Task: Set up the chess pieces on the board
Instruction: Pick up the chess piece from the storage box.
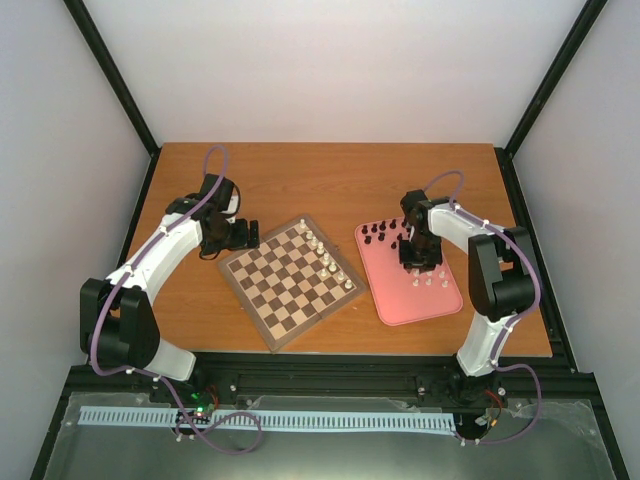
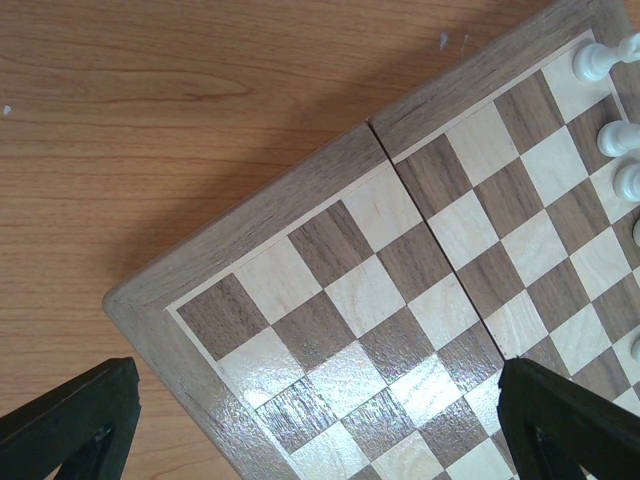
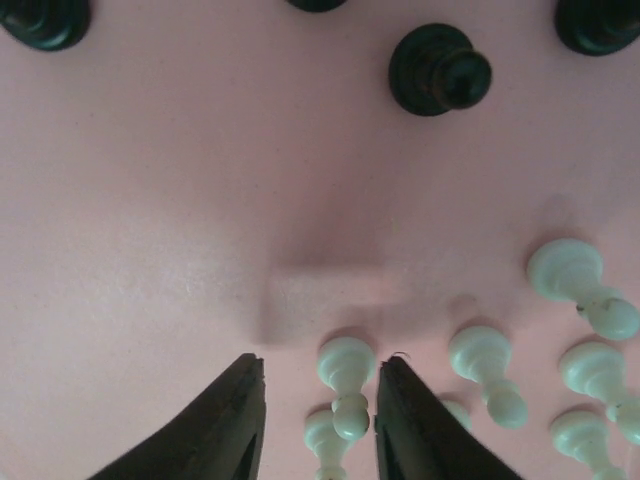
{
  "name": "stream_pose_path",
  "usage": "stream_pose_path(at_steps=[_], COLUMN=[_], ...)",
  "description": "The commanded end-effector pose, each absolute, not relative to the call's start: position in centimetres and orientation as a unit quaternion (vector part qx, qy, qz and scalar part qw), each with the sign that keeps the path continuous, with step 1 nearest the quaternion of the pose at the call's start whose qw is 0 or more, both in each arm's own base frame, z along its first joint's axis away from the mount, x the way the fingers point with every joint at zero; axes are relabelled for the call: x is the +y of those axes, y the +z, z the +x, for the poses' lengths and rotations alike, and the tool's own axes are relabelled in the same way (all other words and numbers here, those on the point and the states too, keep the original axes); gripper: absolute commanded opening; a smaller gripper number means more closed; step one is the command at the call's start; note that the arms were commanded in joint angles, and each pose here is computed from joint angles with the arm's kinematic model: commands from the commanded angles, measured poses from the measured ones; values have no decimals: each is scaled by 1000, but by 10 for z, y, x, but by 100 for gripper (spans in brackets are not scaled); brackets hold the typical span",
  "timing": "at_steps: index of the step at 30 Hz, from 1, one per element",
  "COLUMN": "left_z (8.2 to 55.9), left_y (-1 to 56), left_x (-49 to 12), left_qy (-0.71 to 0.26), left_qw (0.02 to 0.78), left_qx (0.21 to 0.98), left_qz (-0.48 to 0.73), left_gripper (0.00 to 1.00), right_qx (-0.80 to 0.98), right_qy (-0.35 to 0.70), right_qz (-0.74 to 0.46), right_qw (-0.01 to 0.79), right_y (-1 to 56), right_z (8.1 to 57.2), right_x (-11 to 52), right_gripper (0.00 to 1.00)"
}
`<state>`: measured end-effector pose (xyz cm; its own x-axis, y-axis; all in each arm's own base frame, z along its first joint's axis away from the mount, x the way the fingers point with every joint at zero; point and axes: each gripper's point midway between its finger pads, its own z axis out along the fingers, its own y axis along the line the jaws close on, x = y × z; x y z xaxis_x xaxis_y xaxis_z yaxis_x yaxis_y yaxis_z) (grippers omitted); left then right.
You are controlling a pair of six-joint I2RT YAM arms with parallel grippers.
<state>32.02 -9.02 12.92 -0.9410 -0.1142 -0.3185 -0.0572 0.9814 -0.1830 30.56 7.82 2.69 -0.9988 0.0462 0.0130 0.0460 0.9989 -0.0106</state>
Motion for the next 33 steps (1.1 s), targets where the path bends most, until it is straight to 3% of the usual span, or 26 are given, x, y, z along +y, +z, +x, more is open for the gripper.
stream_pose_path(at_steps=[1, 12, 21, 33], left_z=[323, 323, 324, 322], left_y=[133, 132, 132, 135], left_x=[-92, -94, -95, -94], left_qy=[-83, -88, -91, -91], left_qw=[169, 166, 167, 173], left_qx=[982, 982, 981, 980], left_qz=[-34, -35, -35, -35], left_gripper=[100, 100, 100, 100], right_qx=[-1000, -999, -999, -989], right_qy=[9, 13, -4, -47], right_qz=[-27, -36, -14, 121], right_qw=[13, 2, -51, -72], right_y=[21, 35, 92, 132], right_z=[305, 305, 322, 302], right_x=[75, 72, 99, 242], right_gripper=[28, 3, 3, 3])
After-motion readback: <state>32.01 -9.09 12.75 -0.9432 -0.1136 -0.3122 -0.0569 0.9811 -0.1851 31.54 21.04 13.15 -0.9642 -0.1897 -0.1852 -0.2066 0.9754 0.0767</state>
